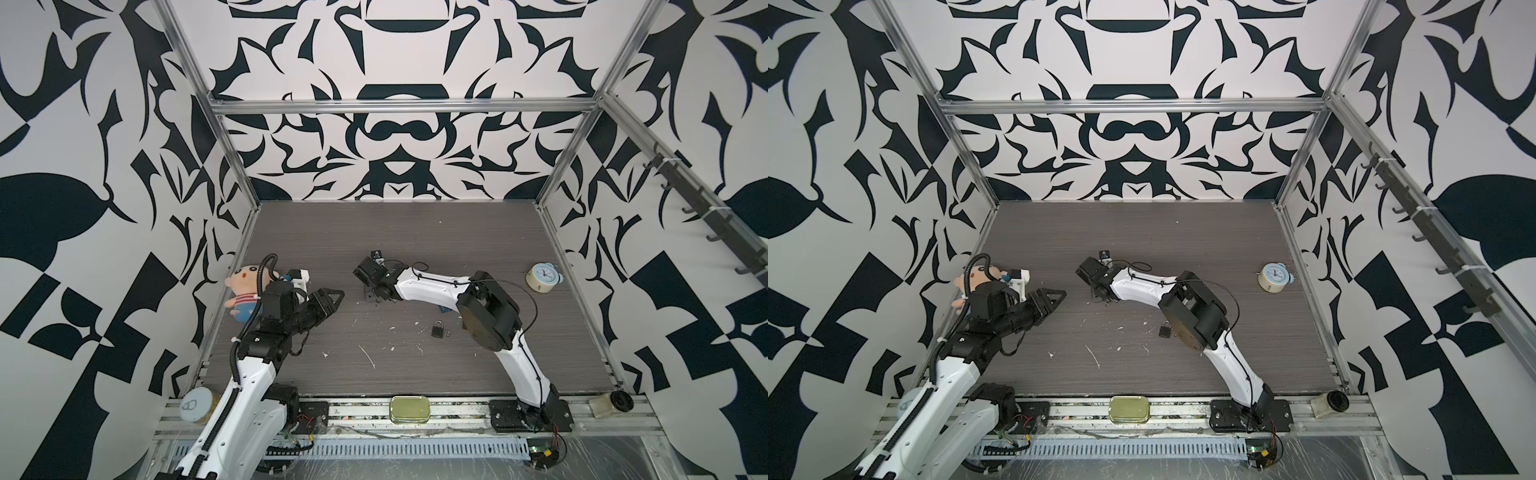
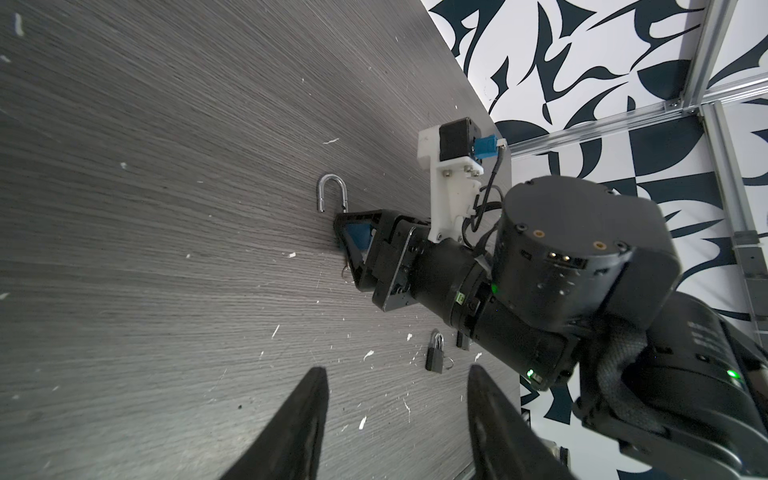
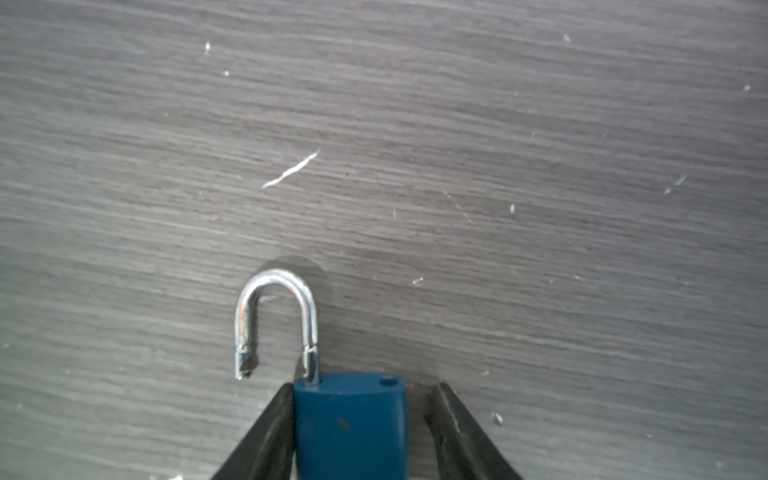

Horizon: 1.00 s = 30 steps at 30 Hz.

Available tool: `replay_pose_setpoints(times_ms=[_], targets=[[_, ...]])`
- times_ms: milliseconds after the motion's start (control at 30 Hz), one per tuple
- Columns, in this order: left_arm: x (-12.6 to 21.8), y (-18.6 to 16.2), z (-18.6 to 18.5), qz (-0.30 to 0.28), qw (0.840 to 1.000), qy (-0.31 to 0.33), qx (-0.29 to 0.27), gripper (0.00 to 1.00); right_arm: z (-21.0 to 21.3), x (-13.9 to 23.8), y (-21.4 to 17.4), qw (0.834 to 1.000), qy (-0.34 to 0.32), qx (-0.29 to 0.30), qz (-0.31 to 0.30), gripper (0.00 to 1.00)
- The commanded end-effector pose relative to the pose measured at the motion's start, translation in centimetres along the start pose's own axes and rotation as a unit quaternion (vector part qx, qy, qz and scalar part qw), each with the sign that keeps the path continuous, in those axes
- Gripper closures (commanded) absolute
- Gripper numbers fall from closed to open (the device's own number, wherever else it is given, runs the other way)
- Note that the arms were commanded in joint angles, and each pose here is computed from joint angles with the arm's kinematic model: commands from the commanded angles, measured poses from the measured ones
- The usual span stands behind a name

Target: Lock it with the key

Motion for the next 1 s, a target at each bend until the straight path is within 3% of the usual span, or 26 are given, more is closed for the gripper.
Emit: replay_pose_setpoints(times_ms=[0,400,700,967], targets=[[0.1,0.0,0.0,-0.002,1.000,-0.006,0.001,0.43,0.3,1.7,0.3,1.000,0.020,0.015,0.003,0.56],[-0.2,-0.1,0.1,0.009,1.000,-0.005,0.000,0.45,0.7,2.7,0.4,0.998,0.054,0.036,0.000,0.99],[-1.5,-0.3,0.7,0.042,0.999,-0.003,0.006,0.48,0.3,6.4,0.6,0.991,0.114,0.061,-0.017,1.00],[-2.6,-0.2,0.5,0.061,0.997,-0.038,0.001,0.49,0.0,9.3,0.1,0.983,0.164,0.077,-0.012,1.00]])
Point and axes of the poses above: each gripper's point midway between its finger pads, its own x axis back along the fingers, its own z axis along the line the jaws close on, y = z × x, the point moved 7 cm from there along x, back along the fingers, and after that the axes turned 7 degrees about -x, right-handed, at the moved point
